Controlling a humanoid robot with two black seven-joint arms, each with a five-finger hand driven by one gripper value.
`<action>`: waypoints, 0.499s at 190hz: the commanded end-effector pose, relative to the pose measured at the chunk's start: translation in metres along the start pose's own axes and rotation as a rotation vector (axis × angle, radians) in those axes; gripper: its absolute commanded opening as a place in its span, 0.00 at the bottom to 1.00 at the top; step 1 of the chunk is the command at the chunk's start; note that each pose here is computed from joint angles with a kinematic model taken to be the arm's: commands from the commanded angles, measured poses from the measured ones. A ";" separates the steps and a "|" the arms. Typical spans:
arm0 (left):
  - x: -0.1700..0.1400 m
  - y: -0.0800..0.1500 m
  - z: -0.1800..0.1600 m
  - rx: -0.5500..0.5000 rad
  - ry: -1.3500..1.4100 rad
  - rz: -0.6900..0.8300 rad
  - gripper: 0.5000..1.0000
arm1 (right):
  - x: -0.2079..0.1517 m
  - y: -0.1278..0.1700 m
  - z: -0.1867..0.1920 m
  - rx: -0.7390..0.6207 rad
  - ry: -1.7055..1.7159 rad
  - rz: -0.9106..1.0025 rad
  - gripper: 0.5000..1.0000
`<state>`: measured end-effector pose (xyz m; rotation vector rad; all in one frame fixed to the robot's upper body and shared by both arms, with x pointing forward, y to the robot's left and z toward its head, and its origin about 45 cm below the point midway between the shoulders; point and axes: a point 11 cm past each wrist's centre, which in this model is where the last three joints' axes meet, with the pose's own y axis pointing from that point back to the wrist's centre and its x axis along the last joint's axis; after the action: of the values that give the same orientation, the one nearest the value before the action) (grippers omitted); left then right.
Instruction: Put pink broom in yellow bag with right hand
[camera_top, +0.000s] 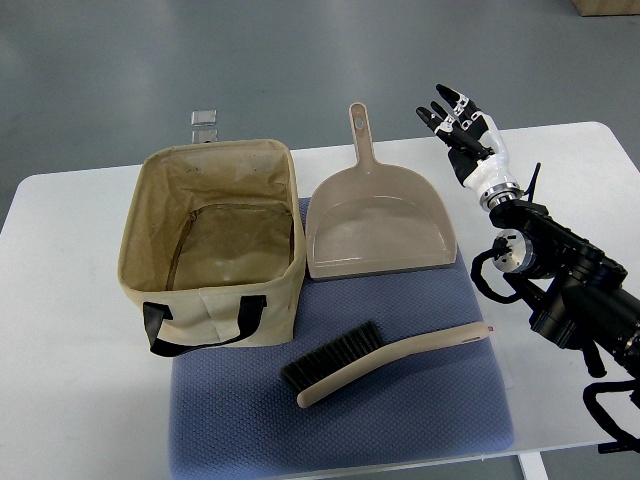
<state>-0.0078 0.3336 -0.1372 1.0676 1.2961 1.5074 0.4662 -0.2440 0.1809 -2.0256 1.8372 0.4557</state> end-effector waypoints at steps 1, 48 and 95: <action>0.000 0.000 0.000 0.000 0.000 0.000 1.00 | 0.000 0.000 0.000 0.000 0.000 0.000 0.86; 0.000 0.000 0.000 0.000 0.002 -0.001 1.00 | 0.000 0.000 0.000 -0.001 0.002 -0.001 0.86; 0.000 0.000 0.000 0.000 0.002 0.000 1.00 | -0.001 -0.001 -0.001 -0.001 0.006 -0.004 0.86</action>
<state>-0.0076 0.3335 -0.1372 1.0664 1.2969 1.5084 0.4659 -0.2432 0.1803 -2.0326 1.8370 0.4556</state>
